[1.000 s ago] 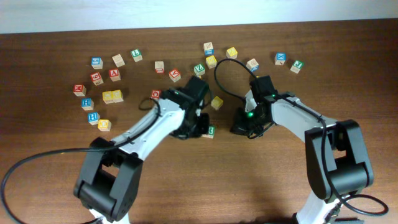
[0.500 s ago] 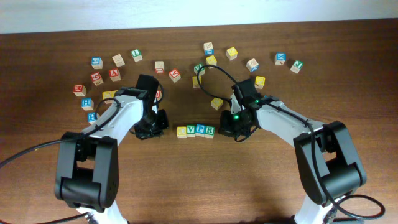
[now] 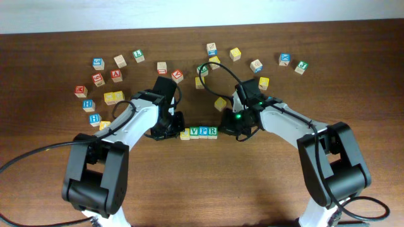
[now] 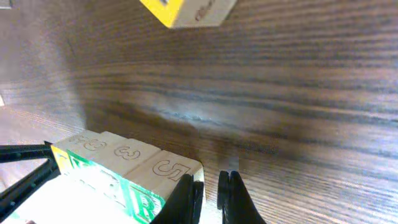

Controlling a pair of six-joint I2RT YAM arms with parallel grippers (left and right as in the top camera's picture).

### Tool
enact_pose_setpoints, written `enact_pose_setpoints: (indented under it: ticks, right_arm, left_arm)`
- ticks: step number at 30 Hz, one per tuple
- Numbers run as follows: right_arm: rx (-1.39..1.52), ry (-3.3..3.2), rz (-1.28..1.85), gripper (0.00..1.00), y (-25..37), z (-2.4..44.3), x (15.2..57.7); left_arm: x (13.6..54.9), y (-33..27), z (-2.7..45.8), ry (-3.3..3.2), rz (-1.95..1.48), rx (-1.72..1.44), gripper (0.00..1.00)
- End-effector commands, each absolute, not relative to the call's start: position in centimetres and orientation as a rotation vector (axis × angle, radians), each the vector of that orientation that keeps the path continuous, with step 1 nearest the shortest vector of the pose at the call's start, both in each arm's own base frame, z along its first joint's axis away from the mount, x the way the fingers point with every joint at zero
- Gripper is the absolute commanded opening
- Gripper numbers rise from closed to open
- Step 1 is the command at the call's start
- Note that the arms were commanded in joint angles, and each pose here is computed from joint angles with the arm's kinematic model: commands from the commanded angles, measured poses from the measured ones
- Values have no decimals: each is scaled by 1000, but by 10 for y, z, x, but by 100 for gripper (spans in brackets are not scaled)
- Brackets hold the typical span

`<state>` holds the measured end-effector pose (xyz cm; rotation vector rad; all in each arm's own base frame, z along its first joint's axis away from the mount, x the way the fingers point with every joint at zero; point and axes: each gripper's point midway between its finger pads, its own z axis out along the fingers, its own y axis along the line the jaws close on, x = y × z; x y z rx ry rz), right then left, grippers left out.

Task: Spell out CVPR

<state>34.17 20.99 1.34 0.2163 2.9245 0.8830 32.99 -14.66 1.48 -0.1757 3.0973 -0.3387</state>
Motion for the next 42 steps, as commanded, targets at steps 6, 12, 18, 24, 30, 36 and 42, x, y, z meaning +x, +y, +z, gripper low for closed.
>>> enact_pose_setpoints:
  ticks: [6, 12, 18, 24, 30, 36, 42]
  right_arm:
    - [200, 2911, 909, 9, 215, 11, 343]
    - [240, 2971, 825, 5, 205, 3, 333]
    - [253, 2973, 884, 5, 210, 6, 331]
    - [291, 2977, 899, 4, 212, 7, 330]
    - [322, 2981, 954, 4, 216, 10, 328]
    - [303, 2992, 937, 4, 225, 9, 323]
    - [316, 2984, 856, 5, 218, 4, 328]
  left_arm:
    - [326, -145, 13, 3109, -333, -194, 0]
    - [329, -138, 11, 3097, -268, -196, 0]
    - [330, -139, 12, 3095, -276, -196, 0]
    - [334, -143, 13, 3079, -308, -190, 0]
    - [336, -145, 13, 3069, -327, -187, 0]
    - [338, -148, 14, 3061, -347, -184, 0]
    - [335, -145, 13, 3072, -328, -188, 0]
